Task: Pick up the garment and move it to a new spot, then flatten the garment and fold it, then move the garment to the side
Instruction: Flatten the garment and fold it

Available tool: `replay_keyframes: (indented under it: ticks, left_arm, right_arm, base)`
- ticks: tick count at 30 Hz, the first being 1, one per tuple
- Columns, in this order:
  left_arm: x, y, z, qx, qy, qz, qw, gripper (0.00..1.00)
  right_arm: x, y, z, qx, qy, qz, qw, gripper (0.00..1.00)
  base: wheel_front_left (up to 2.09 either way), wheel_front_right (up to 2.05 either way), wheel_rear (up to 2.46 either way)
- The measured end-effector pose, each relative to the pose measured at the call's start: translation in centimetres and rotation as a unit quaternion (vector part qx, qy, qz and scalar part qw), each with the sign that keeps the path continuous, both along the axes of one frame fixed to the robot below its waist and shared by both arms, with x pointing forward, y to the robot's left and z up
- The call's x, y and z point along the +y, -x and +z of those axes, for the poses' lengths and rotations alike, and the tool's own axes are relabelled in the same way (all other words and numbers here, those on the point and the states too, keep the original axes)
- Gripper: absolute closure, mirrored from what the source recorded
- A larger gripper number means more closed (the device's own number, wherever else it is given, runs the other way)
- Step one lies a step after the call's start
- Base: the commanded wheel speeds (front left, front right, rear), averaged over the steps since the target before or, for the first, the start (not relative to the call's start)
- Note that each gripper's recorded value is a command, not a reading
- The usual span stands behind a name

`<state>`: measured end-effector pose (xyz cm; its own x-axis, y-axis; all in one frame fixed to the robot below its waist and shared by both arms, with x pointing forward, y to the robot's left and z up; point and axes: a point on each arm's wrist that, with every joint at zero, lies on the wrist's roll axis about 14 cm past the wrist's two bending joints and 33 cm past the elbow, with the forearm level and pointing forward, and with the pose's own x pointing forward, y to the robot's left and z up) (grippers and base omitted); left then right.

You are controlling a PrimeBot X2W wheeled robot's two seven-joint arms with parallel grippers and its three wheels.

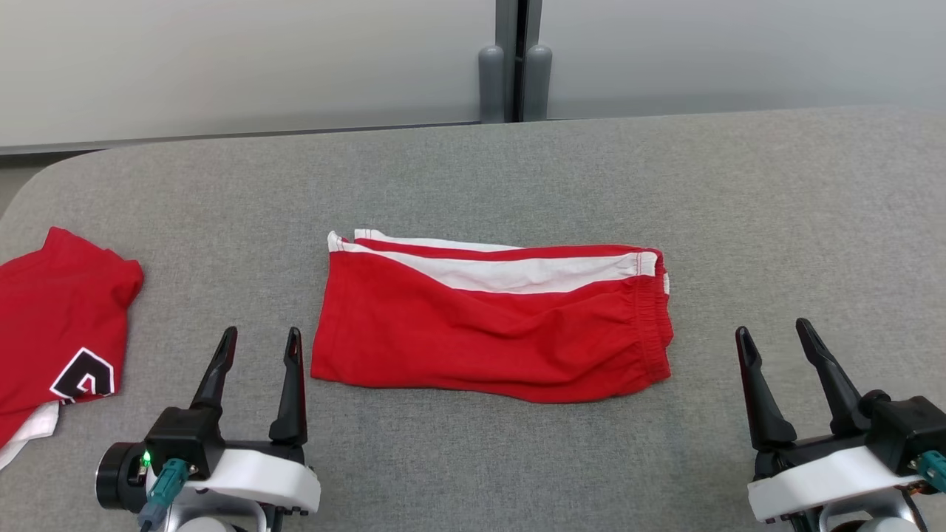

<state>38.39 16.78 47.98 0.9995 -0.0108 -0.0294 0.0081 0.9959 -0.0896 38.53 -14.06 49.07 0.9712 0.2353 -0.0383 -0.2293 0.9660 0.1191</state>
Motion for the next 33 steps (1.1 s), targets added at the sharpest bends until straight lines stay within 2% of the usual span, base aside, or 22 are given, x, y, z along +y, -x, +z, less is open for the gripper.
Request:
replay_keyframes:
  ticks: [8,14,19,31,32,33]
  left_arm:
    - [0.0,-1.8,0.5,-0.013,0.005,0.003,1.0,0.0]
    - [0.1,-3.6,-0.8,-0.004,0.011,0.01,1.0,0.0]
    - [0.4,-4.3,-2.3,0.014,0.011,0.017,1.0,0.0]
    - [0.0,-5.1,-1.9,0.003,0.008,0.011,1.0,0.0]
    - [0.0,-5.1,-1.8,0.002,0.007,0.01,1.0,0.0]
    - [-0.1,-5.1,-1.8,0.001,0.007,0.009,1.0,0.0]
  right_arm:
    - [1.6,-2.4,-2.6,0.034,0.001,0.025,0.999,0.0]
    - [4.7,-5.0,-8.0,0.107,-0.01,0.063,0.992,0.0]
    - [5.6,-5.6,-11.9,0.161,-0.024,0.066,0.984,0.0]
    - [4.9,-6.3,-12.9,0.171,-0.05,0.042,0.983,0.0]
    - [4.9,-6.2,-13.0,0.173,-0.049,0.042,0.983,0.04]
    - [4.9,-6.2,-13.0,0.175,-0.051,0.042,0.982,0.38]
  base:
    - [0.0,0.0,0.0]
    - [0.0,0.0,0.0]
    - [0.0,0.0,0.0]
    - [0.0,0.0,0.0]
    - [0.0,0.0,0.0]
    - [0.0,0.0,0.0]
